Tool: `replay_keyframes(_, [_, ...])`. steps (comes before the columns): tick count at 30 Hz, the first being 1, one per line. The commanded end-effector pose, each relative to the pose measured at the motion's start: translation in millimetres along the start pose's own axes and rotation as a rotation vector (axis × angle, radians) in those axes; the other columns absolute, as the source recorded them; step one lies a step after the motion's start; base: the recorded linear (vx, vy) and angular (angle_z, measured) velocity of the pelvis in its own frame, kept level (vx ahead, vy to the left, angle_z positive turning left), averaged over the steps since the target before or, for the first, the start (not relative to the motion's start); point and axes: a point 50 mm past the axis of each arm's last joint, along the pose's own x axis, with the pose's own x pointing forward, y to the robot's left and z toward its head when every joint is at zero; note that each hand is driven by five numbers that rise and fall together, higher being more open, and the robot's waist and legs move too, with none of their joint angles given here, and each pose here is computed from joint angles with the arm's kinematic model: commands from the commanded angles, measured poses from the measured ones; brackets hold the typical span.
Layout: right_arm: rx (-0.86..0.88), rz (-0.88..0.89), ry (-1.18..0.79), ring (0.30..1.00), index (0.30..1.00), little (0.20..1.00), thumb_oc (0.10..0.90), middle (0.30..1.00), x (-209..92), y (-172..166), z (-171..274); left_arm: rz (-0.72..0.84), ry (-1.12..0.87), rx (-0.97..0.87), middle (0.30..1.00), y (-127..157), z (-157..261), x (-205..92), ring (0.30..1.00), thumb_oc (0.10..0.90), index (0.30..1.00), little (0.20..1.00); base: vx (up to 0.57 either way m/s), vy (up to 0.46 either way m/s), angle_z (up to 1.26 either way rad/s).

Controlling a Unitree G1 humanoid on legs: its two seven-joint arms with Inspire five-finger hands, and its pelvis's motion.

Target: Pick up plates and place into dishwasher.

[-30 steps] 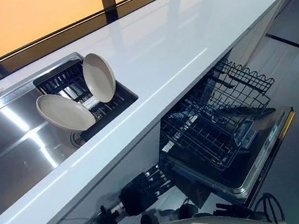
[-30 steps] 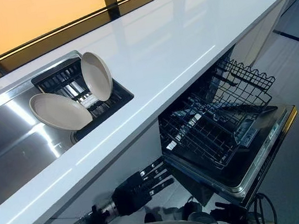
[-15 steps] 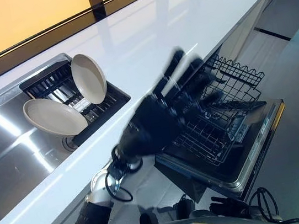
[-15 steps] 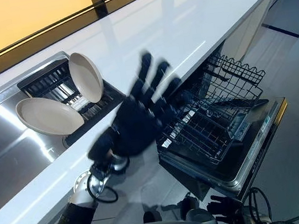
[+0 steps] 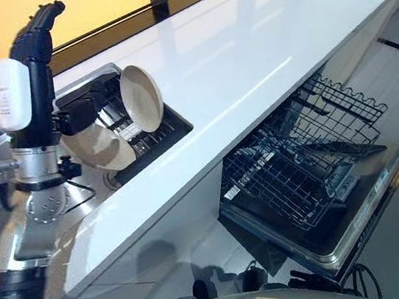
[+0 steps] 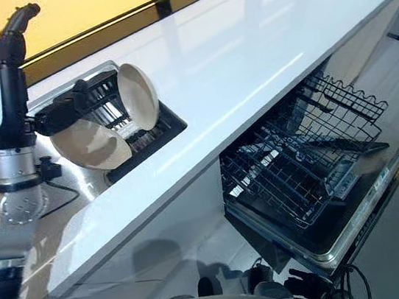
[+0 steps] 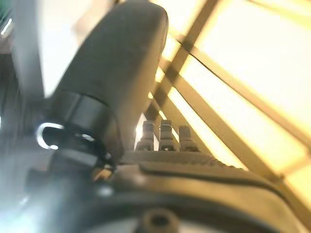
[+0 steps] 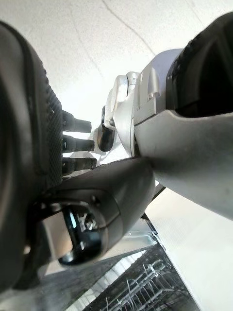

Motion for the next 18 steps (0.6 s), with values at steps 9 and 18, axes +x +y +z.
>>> replay_keyframes(9, [-0.027,0.038,0.038,0.9,0.9,0.9,0.8,0.9,1,3,2,-0.123,0.211,0.568,0.9,65,-86,-3,0.9,0.8,0.9,0.9,0.0,0.011,0.0])
replay_keyframes(18, [-0.04,0.022,0.034,0.9,0.9,0.9,0.8,0.9,-1,-8,14,-0.404,0.211,0.678,0.9,55,-100,0,0.9,0.8,0.9,0.9,0.01,0.02,0.04])
